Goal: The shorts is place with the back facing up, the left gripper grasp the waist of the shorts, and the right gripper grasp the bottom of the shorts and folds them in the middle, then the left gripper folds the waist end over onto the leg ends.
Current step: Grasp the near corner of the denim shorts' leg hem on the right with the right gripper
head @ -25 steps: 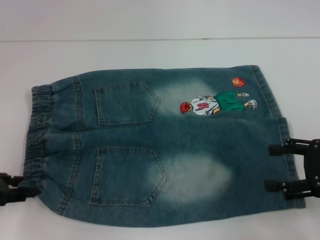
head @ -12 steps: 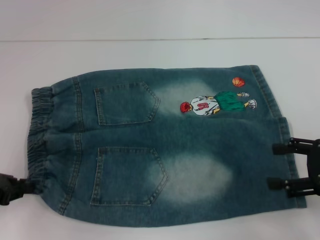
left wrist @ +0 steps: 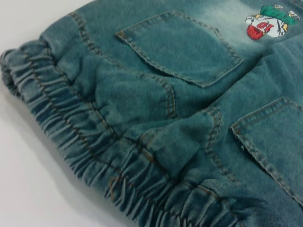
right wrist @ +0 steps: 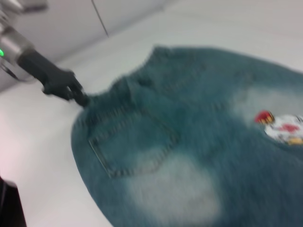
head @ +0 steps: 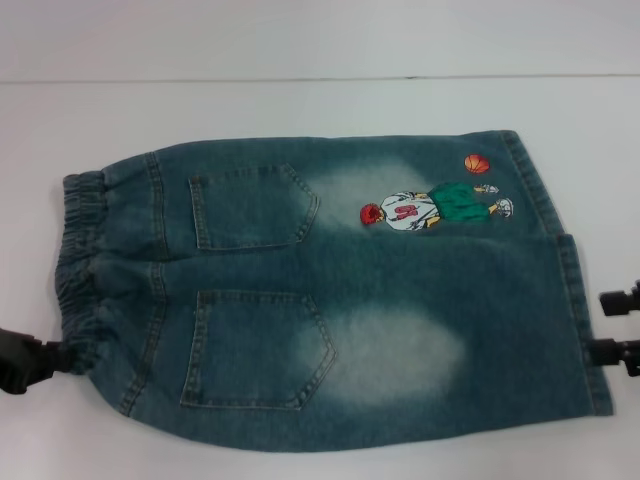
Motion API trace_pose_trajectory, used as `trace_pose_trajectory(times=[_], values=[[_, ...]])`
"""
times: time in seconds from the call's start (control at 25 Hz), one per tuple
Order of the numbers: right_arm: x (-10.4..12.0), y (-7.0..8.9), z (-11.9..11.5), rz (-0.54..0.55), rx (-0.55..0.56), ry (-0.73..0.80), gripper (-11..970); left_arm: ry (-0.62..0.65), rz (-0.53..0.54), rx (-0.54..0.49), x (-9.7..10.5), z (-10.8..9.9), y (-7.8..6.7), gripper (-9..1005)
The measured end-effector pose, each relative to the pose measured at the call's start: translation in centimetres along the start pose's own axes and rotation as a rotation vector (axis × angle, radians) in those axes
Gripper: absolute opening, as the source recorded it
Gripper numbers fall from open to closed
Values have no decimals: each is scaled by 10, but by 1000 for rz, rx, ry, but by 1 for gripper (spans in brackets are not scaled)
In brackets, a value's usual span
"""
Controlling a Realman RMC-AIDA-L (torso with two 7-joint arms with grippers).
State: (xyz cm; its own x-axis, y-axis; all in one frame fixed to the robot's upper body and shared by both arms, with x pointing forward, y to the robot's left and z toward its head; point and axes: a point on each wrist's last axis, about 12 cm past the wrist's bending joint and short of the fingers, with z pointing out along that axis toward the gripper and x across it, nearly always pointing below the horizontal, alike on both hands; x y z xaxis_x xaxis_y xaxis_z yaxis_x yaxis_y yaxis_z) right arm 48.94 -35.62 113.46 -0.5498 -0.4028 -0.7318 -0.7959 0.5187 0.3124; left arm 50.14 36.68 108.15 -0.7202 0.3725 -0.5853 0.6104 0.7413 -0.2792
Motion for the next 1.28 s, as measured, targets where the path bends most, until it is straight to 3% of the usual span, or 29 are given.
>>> trace_pose_trajectory(times=[0.24, 0.48, 0.88, 1.28], values=[[-19, -5, 0, 131, 62, 245, 784, 0, 9, -8, -3, -2, 1, 81], [-25, -10, 8, 215, 101, 430, 790, 6, 16, -18, -5, -1, 1, 81], [-12, -10, 31, 301, 59, 537, 804, -3, 14, -33, -3, -2, 2, 81], [-7, -16, 51, 297, 48, 555, 802, -1, 24, -24, -2, -1, 0, 81]])
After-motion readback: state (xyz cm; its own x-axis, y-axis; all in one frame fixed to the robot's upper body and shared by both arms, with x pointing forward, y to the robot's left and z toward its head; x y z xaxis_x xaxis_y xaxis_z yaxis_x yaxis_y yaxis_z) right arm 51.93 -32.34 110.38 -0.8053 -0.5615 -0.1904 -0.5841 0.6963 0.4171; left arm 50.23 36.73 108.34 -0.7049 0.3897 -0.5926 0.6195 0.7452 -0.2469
